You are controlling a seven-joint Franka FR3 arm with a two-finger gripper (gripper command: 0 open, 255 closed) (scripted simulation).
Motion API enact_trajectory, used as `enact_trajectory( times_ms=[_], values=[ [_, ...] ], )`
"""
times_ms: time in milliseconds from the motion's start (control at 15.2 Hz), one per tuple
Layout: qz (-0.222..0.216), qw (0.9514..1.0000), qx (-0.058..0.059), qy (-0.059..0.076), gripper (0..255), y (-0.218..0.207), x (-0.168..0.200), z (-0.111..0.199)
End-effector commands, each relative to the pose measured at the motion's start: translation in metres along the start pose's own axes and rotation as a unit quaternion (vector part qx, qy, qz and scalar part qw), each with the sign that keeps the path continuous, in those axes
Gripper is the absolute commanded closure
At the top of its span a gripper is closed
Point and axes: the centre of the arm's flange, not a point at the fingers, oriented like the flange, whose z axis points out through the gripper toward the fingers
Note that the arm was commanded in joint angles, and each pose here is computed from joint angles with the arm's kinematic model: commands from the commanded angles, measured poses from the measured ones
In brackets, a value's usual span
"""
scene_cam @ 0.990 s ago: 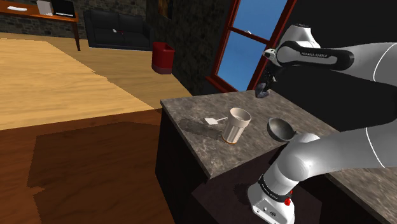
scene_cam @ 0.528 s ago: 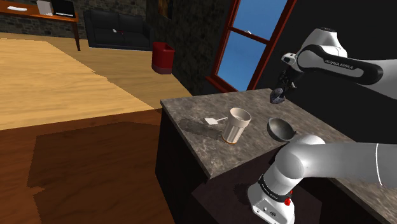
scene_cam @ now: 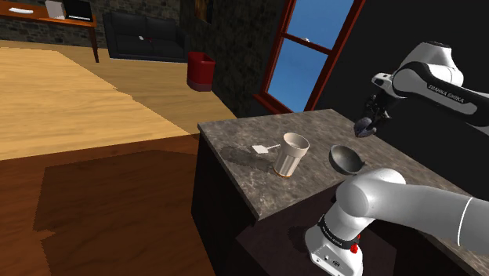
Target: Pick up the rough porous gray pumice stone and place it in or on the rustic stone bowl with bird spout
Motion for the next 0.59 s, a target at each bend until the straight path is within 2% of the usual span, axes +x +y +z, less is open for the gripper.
enact_trajectory(
  times_ms=[0,528],
  values=[
    [-0.001,1.0000,0.000,0.000,255,-0.006,-0.003,0.008],
    [-0.001,1.0000,0.000,0.000,255,-0.017,0.000,0.049]
  ],
)
